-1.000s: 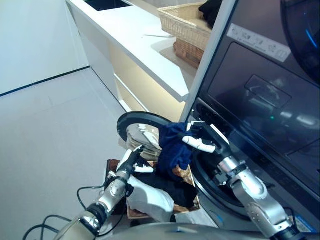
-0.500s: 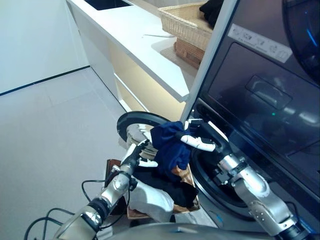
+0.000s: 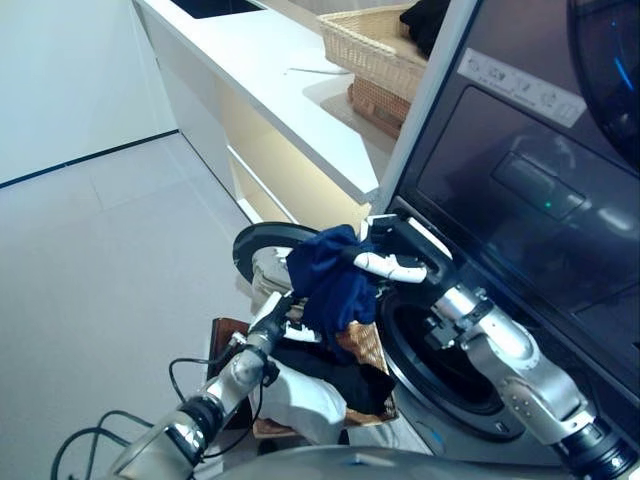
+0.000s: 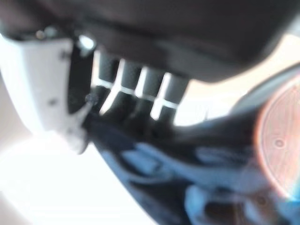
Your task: Pick up the clothes and place them into the washing machine
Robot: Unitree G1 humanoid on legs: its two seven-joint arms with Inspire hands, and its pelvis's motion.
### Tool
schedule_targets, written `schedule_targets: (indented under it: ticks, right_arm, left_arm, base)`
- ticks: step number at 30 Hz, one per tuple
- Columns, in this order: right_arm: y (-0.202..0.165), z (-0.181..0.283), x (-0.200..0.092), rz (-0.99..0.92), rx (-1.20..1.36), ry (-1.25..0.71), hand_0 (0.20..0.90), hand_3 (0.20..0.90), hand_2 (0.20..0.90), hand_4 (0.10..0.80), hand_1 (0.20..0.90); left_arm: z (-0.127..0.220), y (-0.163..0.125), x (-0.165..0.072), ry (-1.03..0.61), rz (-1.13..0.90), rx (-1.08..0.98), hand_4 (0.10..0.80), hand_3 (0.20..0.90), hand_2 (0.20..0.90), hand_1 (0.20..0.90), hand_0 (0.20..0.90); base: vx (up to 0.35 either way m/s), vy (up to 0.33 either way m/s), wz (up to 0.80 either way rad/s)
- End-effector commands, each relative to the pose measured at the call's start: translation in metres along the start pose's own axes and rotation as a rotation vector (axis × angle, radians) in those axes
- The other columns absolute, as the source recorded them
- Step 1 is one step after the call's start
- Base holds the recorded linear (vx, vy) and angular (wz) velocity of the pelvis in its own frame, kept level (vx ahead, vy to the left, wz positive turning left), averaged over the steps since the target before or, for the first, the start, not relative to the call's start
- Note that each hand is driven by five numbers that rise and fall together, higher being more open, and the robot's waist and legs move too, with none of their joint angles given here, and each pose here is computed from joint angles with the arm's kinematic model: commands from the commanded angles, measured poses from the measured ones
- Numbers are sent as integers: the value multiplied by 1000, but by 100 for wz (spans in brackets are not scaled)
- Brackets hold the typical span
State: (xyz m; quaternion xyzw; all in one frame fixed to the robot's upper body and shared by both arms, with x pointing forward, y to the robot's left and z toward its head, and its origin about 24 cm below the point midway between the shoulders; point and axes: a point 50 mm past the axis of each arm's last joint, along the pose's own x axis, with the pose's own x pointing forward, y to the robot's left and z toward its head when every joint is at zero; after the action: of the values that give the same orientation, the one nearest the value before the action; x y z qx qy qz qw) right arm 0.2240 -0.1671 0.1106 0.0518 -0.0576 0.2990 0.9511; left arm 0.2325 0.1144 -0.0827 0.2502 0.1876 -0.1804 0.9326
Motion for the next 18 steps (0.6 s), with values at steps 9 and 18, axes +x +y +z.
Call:
schedule_targets:
  ticks: [9,18]
  right_arm:
    - [20,65,20,135,11,-339,200,200,200,300,200]
    - [32,67,20,173,57,-362,200,200,200,300,200]
  left_arm:
    - [60,-6,27,-184,-27,-1,800,900,900,900,900]
    - [71,-5,31,-194,-1,-68,800,900,900,900,900]
  base:
    - [0,0,0]
    - [0,0,0]
